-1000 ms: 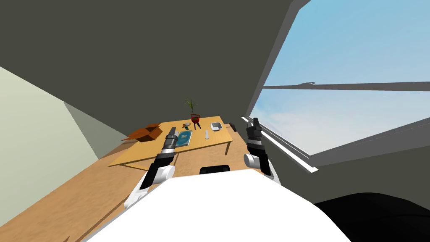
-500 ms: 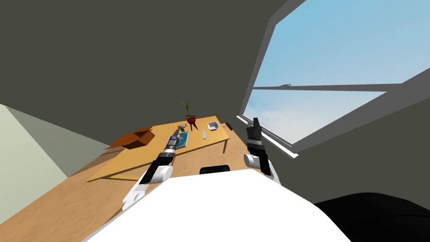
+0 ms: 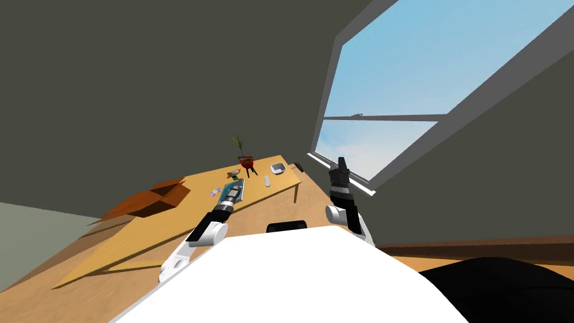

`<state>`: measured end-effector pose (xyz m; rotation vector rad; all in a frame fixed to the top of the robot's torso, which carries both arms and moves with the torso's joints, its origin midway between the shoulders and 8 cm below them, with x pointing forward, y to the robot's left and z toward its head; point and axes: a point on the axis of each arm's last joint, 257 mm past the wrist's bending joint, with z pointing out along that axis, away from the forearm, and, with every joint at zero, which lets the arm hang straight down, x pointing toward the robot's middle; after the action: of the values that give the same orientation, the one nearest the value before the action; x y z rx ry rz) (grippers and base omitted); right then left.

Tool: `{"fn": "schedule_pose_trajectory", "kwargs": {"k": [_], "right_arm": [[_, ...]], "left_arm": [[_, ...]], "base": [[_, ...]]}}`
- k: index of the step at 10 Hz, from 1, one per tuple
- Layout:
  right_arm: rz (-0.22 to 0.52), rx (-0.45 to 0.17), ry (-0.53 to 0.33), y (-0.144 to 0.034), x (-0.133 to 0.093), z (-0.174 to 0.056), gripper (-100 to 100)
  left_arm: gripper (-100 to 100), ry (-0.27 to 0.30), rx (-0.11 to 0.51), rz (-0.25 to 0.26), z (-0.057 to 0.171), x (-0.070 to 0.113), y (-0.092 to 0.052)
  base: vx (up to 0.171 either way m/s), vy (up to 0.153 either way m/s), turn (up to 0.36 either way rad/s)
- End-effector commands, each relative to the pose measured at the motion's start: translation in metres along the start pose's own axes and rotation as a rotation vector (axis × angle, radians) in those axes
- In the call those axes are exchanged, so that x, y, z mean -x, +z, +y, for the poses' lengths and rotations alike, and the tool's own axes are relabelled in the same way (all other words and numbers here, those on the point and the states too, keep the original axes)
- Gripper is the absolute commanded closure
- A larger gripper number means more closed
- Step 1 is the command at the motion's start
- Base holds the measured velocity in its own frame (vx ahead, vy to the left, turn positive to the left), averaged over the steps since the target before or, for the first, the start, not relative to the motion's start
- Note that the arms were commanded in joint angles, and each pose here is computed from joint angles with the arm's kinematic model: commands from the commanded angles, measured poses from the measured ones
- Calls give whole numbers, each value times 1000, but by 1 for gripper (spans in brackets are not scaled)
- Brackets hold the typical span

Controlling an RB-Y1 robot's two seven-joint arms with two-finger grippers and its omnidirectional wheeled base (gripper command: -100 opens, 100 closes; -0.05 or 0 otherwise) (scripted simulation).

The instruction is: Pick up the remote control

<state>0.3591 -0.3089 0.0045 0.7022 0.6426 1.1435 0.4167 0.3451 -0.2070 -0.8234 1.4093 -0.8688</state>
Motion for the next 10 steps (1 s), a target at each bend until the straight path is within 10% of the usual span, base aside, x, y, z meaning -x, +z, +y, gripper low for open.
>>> {"fn": "schedule_pose_trajectory", "kwargs": {"k": [1,10], "right_arm": [[0,0,0,0,0,0,0],[0,0,0,0,0,0,0]], "left_arm": [[-100,17,95,53,37,-6,-5],[-100,1,469,247,171,-20,-62]], "base": [[-10,24,-414],[13,17,-343]]}}
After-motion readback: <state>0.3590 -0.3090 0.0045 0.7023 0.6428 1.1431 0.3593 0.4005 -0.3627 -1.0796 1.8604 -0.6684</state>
